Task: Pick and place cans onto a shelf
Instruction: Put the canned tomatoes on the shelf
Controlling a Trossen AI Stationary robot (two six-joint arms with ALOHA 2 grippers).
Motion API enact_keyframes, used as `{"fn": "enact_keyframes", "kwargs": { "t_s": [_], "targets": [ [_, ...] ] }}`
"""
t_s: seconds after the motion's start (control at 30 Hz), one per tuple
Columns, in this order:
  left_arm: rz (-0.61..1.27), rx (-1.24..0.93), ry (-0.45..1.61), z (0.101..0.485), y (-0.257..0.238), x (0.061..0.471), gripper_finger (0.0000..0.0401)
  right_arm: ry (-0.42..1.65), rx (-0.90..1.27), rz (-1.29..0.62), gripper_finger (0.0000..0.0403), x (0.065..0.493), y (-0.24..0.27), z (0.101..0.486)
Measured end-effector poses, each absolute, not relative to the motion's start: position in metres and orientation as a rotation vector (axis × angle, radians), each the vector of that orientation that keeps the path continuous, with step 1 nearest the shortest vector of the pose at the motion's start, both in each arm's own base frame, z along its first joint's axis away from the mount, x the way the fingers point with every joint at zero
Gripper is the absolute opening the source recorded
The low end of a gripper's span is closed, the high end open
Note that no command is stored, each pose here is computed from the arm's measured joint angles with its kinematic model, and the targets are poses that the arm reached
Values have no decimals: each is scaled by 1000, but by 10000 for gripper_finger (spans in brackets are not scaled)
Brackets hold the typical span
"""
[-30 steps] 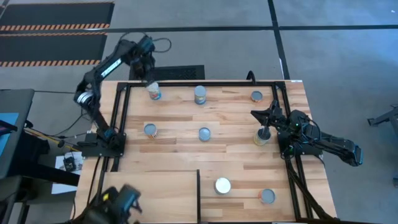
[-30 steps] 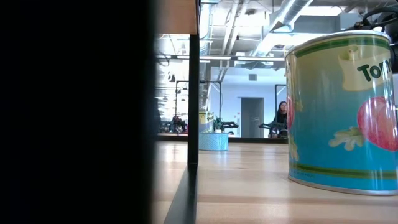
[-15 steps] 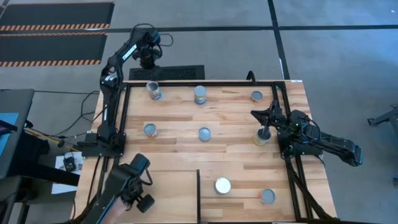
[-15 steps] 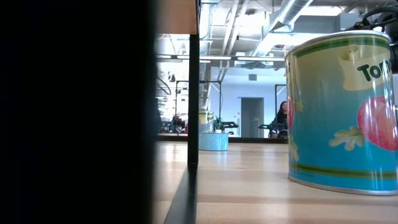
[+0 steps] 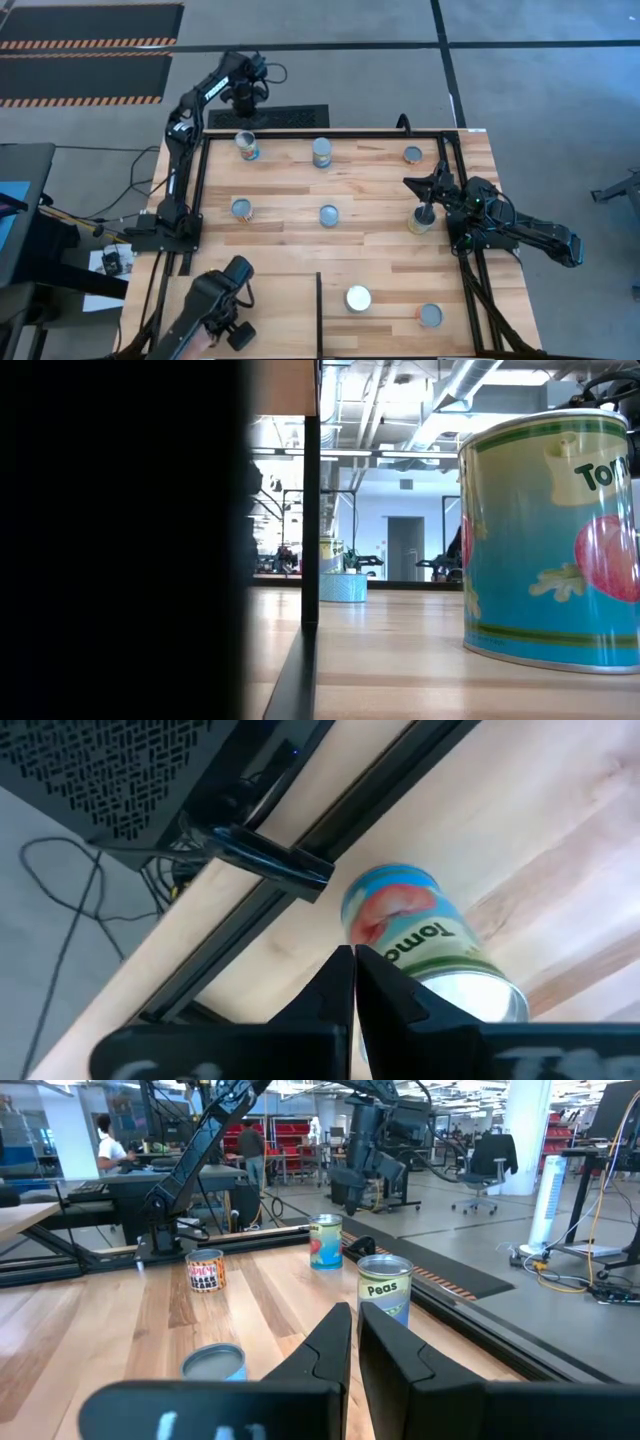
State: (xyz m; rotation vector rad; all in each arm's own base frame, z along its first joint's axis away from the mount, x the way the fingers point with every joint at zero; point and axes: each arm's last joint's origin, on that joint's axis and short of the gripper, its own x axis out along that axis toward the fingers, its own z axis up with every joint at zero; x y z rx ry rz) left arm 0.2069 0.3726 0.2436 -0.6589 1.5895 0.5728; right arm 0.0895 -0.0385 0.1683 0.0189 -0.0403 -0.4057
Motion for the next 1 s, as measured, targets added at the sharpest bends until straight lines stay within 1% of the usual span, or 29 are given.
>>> {"fn": "enact_keyframes", "kwargs": {
  "t_s": [0.4,0.6,0.73,0.87,1.0],
  "targets": [
    [557,-621,1605,244,354,238,0,-42,19,-405,49,90,-39,168],
    [537,-552,1636,244,342,254,0,-42,19,-406,49,90,-39,169],
    [578,-548,1643,246,344,249,0,-42,19,-406,49,90,-39,169],
    [580,-529,1664,256,335,235,0,-42,18,-405,49,90,-39,168],
    [557,-557,1740,247,322,217,0,-43,18,-405,49,90,-38,169]
  ]
}}
